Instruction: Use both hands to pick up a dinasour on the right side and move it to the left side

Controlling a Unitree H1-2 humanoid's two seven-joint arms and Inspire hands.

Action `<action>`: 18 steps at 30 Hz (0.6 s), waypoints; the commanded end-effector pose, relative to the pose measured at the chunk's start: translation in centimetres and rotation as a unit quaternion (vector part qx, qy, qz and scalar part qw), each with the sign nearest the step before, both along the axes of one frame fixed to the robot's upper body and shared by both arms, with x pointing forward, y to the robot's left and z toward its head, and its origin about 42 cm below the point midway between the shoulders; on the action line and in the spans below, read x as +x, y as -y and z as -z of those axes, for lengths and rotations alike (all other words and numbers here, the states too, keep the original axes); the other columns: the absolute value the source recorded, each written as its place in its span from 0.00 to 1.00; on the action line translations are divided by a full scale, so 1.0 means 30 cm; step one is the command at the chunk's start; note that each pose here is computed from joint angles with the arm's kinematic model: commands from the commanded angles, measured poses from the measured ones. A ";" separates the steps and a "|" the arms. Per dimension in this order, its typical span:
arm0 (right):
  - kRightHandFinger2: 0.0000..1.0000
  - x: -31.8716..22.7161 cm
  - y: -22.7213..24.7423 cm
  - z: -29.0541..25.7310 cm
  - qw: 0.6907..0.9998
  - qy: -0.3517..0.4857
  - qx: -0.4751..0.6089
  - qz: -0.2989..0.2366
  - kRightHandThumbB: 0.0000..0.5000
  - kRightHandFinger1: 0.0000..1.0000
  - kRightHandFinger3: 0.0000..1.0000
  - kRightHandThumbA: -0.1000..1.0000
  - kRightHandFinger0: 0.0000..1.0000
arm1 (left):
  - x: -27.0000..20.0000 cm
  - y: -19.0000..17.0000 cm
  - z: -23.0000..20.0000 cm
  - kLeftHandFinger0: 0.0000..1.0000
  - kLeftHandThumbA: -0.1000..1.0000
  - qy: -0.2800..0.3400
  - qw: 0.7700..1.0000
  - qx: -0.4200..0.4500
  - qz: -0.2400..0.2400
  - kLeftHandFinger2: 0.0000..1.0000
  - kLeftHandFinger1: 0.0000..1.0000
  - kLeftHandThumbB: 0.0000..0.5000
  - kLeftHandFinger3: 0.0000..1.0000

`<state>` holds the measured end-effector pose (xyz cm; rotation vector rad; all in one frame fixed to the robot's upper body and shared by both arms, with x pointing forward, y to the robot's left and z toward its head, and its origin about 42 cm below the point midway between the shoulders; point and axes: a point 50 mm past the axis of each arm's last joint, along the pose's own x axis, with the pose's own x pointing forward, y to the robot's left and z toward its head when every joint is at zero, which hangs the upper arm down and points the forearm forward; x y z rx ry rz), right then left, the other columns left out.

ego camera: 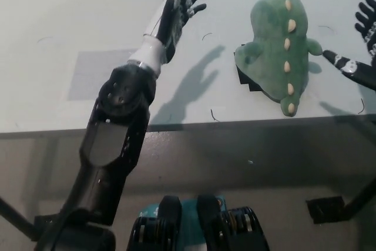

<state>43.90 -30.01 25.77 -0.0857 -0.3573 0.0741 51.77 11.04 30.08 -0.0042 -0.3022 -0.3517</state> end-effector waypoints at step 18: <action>1.00 0.281 -0.056 -0.221 0.998 0.016 -0.052 -0.015 0.30 1.00 1.00 1.00 1.00 | 0.197 0.105 -0.137 1.00 1.00 -0.063 0.998 -0.017 -0.015 1.00 1.00 0.89 1.00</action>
